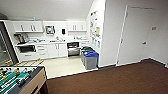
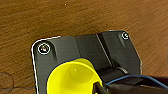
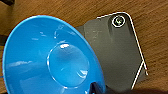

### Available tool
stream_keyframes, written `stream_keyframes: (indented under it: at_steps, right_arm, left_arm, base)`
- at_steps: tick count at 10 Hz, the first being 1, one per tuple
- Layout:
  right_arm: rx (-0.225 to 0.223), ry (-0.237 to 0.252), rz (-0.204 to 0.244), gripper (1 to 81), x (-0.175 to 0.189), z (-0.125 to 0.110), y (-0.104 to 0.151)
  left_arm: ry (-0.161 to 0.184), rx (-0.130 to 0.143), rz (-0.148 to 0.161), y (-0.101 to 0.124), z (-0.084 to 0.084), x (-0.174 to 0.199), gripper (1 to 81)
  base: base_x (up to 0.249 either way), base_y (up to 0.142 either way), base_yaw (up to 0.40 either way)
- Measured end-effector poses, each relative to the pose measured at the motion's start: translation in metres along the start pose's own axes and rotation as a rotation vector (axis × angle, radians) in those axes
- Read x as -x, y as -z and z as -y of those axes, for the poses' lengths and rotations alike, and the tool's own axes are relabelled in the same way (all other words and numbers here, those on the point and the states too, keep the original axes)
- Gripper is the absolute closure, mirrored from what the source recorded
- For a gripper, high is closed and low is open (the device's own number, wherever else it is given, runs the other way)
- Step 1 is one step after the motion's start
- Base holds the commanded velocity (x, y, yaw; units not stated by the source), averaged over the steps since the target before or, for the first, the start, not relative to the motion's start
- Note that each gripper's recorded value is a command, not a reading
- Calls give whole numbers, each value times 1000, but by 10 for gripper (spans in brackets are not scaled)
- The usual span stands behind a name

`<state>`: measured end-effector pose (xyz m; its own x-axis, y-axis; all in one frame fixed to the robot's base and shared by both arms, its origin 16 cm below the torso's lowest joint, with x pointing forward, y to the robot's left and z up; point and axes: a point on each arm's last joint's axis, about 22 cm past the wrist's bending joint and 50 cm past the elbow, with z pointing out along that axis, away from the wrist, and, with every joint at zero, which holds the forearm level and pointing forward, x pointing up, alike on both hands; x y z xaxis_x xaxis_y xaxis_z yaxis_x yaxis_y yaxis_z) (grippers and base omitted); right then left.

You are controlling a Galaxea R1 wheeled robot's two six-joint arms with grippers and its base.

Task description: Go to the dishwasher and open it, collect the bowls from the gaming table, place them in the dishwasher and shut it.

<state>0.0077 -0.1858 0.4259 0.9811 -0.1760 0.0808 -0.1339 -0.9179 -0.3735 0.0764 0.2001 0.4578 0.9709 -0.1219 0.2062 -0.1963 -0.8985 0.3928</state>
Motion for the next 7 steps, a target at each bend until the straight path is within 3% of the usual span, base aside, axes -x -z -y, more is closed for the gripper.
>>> stream_keyframes:
  at_steps: [1,7]
  right_arm:
    - [0,0,-1,811,0,0,0]
    - [-3,2,-2,811,-3,3,-1]
  left_arm:
    - [0,1,-1,0,-1,-1,811]
    - [-1,6,-1,-1,-4,0,811]
  base:
    - [140,0,0]
    - [140,79,0]
